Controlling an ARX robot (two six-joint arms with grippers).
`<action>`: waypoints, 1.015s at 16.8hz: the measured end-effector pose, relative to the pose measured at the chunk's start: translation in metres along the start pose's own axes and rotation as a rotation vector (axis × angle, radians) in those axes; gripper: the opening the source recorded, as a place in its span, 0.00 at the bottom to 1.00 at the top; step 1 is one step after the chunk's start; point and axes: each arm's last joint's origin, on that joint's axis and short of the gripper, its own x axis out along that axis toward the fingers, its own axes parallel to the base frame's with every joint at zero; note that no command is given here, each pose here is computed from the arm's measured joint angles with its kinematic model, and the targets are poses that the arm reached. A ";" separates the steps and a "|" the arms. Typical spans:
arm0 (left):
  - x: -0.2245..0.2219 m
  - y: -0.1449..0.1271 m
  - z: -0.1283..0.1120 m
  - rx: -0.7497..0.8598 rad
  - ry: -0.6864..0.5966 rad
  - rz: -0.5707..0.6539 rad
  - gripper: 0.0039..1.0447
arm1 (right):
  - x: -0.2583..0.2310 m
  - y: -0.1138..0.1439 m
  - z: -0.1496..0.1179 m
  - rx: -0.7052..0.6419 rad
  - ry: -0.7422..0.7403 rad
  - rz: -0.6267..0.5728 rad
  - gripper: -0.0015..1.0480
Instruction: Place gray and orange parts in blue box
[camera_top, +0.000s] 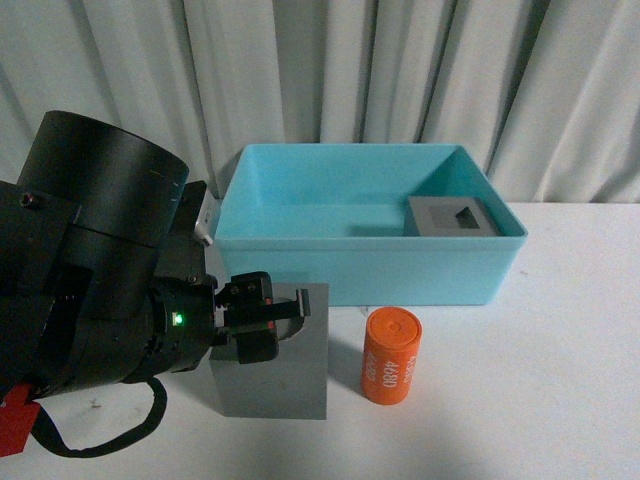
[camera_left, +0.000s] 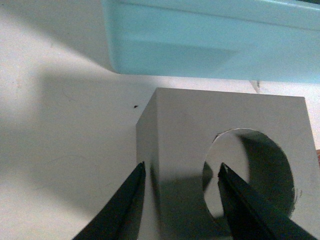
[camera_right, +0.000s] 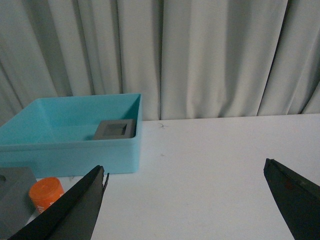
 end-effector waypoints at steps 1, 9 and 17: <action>0.000 -0.001 0.001 -0.002 -0.004 0.001 0.36 | 0.000 0.000 0.000 0.000 0.000 0.000 0.94; -0.094 0.023 0.079 -0.186 -0.242 0.077 0.19 | 0.000 0.000 0.000 0.000 0.000 0.000 0.94; -0.058 -0.009 0.131 -0.138 -0.309 0.025 0.19 | 0.000 0.000 0.000 0.000 0.000 0.000 0.94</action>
